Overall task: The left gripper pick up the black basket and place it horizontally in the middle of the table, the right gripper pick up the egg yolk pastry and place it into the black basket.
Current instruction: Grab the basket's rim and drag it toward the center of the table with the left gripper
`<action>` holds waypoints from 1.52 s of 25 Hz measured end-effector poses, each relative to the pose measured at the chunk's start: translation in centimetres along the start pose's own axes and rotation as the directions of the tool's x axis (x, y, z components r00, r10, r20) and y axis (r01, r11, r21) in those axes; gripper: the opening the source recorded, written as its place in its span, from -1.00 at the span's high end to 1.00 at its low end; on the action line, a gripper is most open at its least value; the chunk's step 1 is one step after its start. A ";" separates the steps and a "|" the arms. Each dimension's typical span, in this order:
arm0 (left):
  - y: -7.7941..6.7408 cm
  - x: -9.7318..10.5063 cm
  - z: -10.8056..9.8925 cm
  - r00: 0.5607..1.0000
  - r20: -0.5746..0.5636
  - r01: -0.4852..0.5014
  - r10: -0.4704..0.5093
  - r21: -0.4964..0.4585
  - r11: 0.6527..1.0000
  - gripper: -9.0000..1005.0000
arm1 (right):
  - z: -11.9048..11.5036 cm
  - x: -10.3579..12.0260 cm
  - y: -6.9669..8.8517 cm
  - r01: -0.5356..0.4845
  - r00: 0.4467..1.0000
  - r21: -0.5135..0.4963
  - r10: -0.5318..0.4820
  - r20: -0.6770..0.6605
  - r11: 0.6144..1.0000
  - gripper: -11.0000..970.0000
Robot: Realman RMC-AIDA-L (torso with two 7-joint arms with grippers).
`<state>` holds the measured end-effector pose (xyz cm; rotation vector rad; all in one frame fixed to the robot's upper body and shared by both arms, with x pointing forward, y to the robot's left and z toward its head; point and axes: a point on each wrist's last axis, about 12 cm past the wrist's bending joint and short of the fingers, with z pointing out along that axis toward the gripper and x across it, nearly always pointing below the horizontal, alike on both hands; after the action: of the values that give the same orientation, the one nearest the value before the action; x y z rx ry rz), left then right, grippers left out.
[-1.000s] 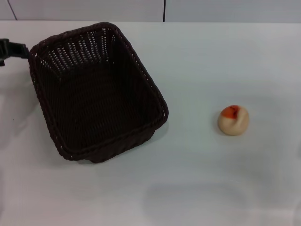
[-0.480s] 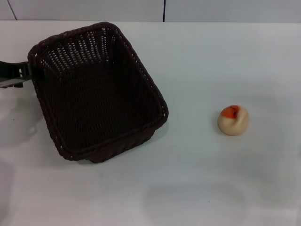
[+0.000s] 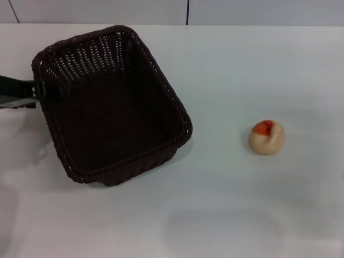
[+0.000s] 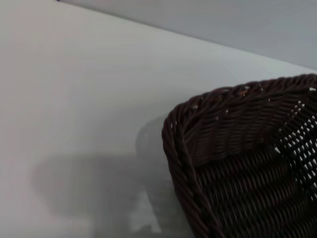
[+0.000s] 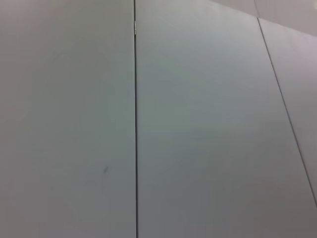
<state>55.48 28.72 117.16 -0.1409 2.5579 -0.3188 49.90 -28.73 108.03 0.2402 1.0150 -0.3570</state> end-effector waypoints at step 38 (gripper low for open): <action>-0.7 0.6 1.7 0.996 -0.055 -0.071 0.072 0.003 0.997 0.22 | 0.4 -0.5 0.7 -0.007 0.999 -0.020 0.008 0.040 1.000 -0.08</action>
<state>55.92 27.59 115.66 -0.0402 2.6104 -0.3011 50.28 -28.20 108.66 0.2183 0.9779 -0.3431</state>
